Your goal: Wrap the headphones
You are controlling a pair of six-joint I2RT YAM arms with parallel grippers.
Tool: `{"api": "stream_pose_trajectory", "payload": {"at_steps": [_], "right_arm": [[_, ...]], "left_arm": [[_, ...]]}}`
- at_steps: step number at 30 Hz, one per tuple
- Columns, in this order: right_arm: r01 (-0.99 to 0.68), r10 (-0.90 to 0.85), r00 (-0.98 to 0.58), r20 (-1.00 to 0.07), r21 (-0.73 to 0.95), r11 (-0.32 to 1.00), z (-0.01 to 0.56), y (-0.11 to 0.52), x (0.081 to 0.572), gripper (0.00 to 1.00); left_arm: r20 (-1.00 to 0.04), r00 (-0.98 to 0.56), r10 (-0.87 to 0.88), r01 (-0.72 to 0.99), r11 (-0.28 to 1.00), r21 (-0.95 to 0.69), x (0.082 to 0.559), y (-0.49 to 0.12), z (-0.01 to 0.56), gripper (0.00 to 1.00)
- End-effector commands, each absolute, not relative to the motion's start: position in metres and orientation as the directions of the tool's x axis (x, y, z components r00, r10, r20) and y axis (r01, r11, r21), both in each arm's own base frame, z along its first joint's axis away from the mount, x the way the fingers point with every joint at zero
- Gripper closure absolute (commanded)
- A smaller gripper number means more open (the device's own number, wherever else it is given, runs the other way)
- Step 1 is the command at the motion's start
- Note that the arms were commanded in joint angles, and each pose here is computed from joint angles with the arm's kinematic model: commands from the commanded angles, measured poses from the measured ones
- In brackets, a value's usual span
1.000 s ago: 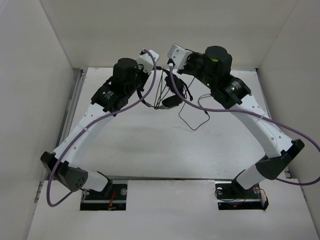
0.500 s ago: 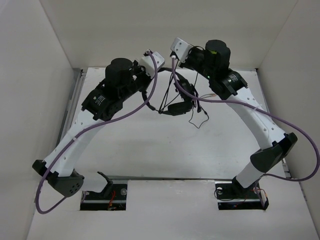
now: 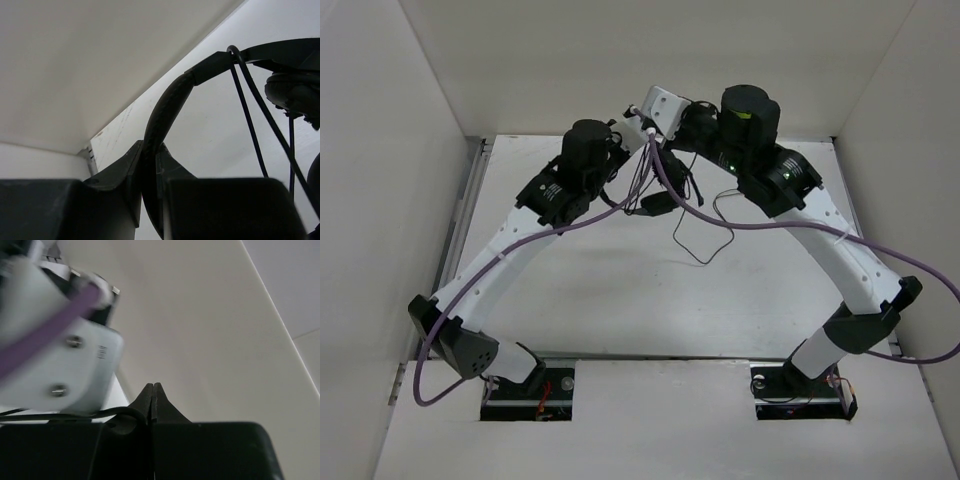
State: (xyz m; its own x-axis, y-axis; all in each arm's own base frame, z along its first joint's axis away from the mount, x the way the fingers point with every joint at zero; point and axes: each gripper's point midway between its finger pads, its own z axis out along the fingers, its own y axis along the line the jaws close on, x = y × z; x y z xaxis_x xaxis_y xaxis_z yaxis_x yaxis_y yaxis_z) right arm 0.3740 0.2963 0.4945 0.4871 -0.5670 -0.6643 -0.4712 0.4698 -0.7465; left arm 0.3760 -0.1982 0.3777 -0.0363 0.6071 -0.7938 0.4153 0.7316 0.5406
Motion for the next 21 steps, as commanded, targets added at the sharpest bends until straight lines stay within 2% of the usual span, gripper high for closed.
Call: {"api": "stream_pose_trajectory", "payload": {"at_steps": [1,12,21], "right_arm": [[-0.359,-0.547,0.521,-0.655,-0.75,0.556,0.551,0.268,0.349,0.99],[-0.224,-0.673,0.45,-0.587,-0.804,0.551,0.547,0.233,0.366,0.99],[-0.147,-0.721,0.424,-0.548,-0.828,0.542,0.551,0.219,0.385,1.0]], "left_arm": [[-0.761,-0.057,0.647,0.26,0.745,0.614,0.391,-0.171,0.392,1.0],[-0.763,-0.107,0.637,0.143,0.77,0.622,0.4,-0.142,0.4,1.0],[-0.755,-0.069,0.652,0.183,0.752,0.633,0.392,-0.154,0.406,1.0]]}}
